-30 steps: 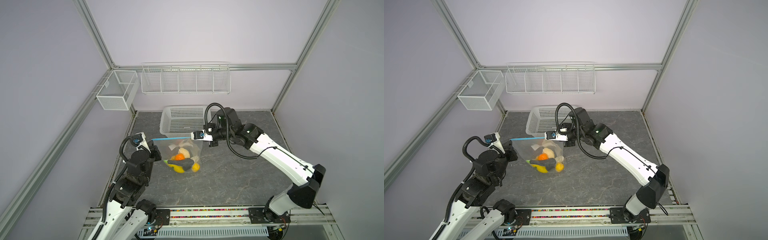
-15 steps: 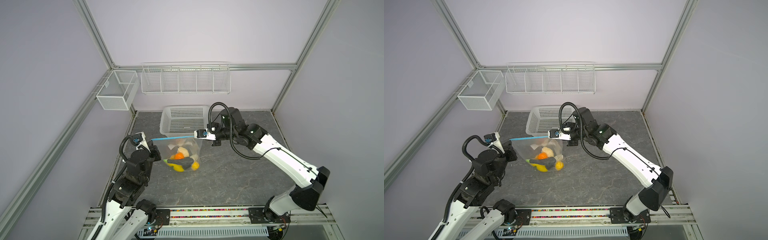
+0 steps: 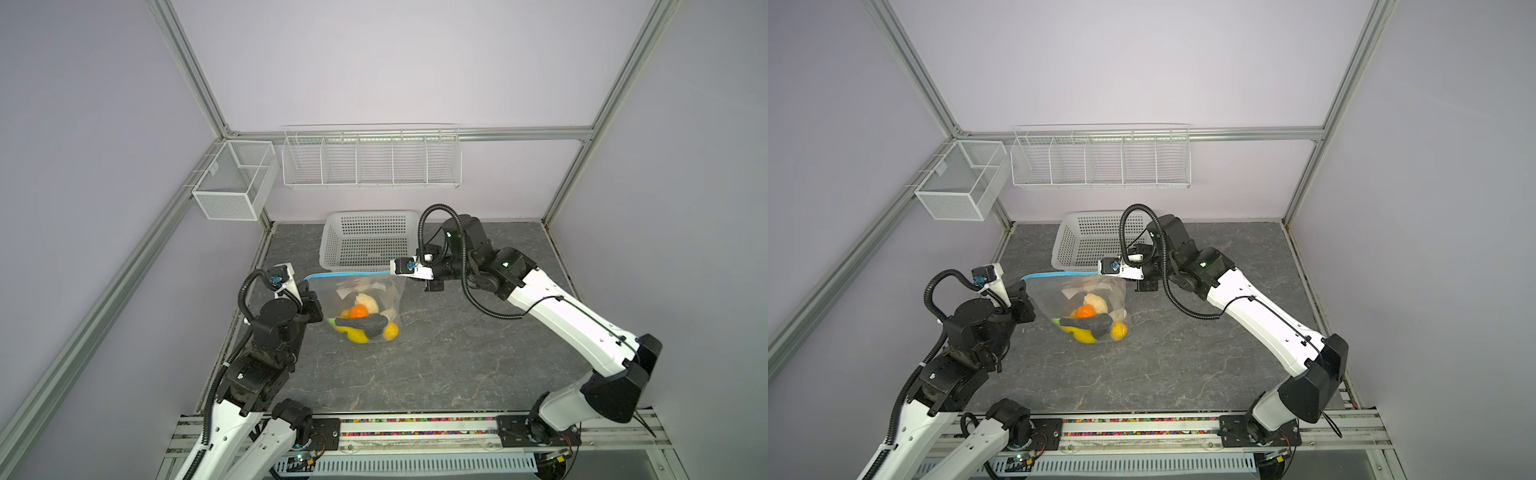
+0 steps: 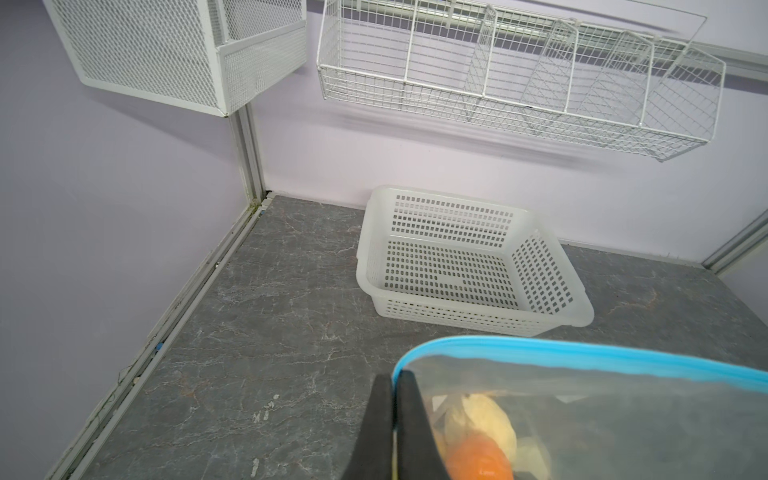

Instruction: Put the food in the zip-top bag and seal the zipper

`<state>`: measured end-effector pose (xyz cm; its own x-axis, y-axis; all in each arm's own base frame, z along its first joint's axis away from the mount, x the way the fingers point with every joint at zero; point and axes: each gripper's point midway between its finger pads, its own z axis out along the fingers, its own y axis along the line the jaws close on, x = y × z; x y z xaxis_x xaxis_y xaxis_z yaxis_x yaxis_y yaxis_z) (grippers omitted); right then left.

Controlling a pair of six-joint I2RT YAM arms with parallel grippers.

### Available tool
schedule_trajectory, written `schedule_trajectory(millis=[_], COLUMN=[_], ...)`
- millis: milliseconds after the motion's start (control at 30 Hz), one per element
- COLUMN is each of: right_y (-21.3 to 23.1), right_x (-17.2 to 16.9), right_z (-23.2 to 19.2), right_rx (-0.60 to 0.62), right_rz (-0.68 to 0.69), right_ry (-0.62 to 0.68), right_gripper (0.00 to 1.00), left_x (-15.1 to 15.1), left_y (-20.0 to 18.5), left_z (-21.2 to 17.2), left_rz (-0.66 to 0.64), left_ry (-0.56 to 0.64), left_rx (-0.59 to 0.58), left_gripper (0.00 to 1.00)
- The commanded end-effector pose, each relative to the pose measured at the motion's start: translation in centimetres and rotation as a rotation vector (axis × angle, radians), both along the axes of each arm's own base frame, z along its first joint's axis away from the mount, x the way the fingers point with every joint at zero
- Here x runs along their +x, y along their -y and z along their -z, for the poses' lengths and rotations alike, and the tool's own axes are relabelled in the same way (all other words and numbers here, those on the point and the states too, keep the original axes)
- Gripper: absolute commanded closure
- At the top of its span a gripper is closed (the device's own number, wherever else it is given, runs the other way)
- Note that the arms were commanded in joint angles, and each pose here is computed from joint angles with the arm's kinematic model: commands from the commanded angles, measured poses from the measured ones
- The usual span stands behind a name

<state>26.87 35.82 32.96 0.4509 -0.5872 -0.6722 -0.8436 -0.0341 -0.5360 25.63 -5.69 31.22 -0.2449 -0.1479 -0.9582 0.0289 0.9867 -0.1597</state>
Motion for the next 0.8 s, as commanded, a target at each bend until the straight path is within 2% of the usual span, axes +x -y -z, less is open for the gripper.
schedule_trajectory(millis=[0, 100, 167, 267, 367, 533, 767], right_y=[-1.1, -2.3, -3.1, -4.2, -5.1, -6.0, -6.7], right_x=[-1.4, -1.6, -1.8, -1.8, -1.4, -0.7, -0.5], right_z=[-1.4, -1.6, -1.4, -0.7, -0.2, 0.6, 0.8], right_rx=[0.045, 0.053, 0.047, 0.017, -0.014, -0.054, -0.052], right_rz=[-0.047, -0.059, -0.076, -0.087, -0.057, -0.024, -0.023], right_ry=[0.001, -0.013, -0.026, -0.049, -0.079, -0.135, -0.149], right_gripper=[0.70, 0.53, 0.48, 0.44, 0.44, 0.55, 0.83], left_x=[-0.4, -0.8, -1.0, -1.2, -1.4, -1.3, -1.2], left_y=[1.4, 2.4, 2.8, 3.0, 3.0, 3.1, 3.2], left_z=[-2.7, -3.7, -4.1, -4.4, -4.6, -4.6, -4.3], left_rz=[0.098, 0.162, 0.192, 0.210, 0.214, 0.218, 0.219], left_ry=[0.077, 0.108, 0.119, 0.132, 0.141, 0.140, 0.139], left_rx=[-0.027, -0.034, -0.033, -0.033, -0.033, -0.026, -0.022], left_gripper=[1.00, 1.00, 1.00, 1.00, 1.00, 1.00, 1.00])
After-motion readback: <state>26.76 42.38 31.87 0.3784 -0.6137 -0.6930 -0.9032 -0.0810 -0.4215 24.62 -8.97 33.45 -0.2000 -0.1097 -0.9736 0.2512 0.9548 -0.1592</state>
